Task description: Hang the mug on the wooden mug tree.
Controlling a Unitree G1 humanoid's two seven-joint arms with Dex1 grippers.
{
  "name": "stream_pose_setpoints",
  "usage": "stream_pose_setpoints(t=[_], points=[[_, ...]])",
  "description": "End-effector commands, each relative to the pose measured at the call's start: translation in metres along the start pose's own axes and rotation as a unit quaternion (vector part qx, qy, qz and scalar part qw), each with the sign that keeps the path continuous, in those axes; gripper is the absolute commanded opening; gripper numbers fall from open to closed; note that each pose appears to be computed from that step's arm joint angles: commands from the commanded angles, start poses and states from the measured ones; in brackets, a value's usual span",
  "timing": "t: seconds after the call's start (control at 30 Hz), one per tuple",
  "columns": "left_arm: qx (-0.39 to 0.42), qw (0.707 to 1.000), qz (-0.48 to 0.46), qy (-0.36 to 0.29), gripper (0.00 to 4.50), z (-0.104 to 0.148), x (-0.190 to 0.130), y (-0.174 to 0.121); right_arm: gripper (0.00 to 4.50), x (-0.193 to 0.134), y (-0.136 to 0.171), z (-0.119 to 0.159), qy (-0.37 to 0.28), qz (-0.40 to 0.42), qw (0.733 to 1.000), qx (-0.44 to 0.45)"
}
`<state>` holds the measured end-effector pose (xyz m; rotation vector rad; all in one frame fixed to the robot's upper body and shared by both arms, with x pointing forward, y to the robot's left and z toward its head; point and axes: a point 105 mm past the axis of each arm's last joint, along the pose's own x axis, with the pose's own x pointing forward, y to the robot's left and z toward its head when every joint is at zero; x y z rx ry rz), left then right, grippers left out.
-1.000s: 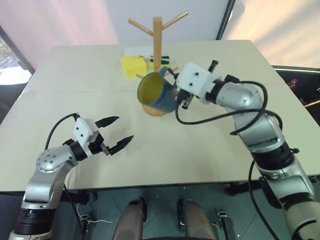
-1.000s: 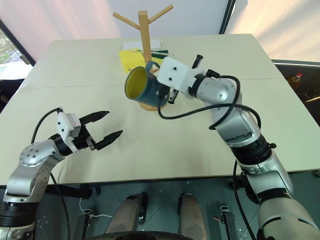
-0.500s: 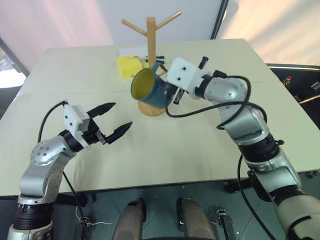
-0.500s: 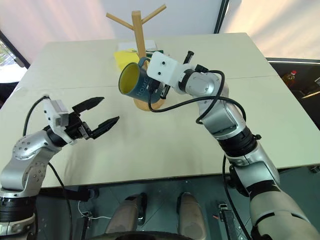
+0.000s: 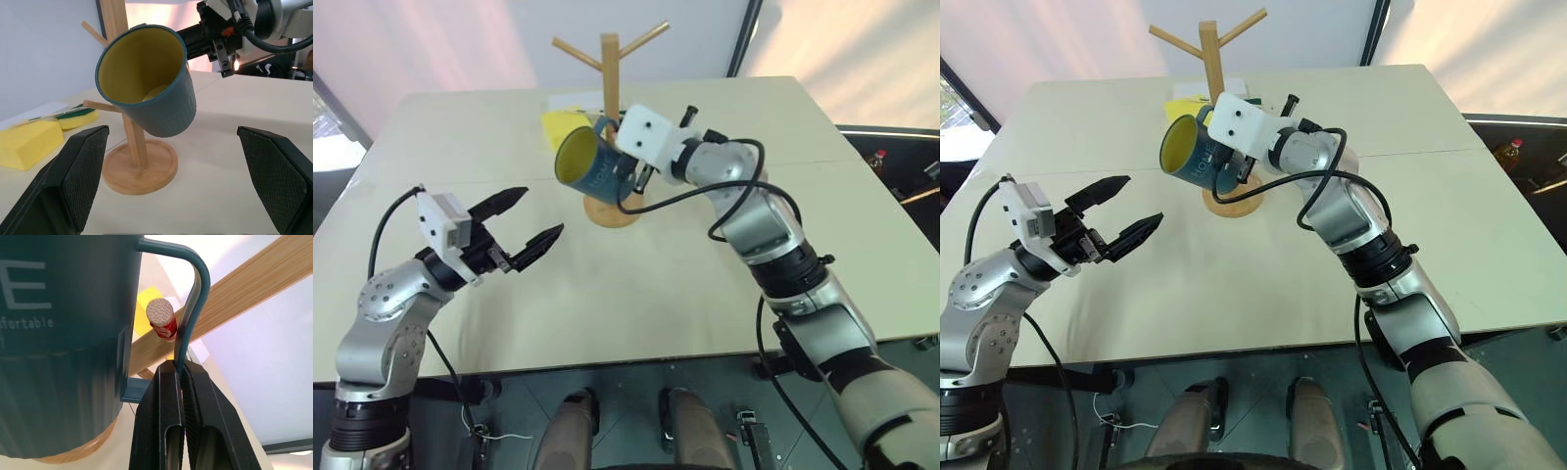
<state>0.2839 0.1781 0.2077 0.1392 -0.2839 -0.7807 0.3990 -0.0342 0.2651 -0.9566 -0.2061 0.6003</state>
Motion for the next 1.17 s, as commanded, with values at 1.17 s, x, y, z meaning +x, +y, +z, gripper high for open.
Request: stream_pose_setpoints(t=[1.17], points=[[-0.057,0.947,0.304,0.085,4.50,-0.084,-0.057,0.057,2.77,-0.087,0.057,-0.128,-0.108,-0.061,0.886,0.446]])
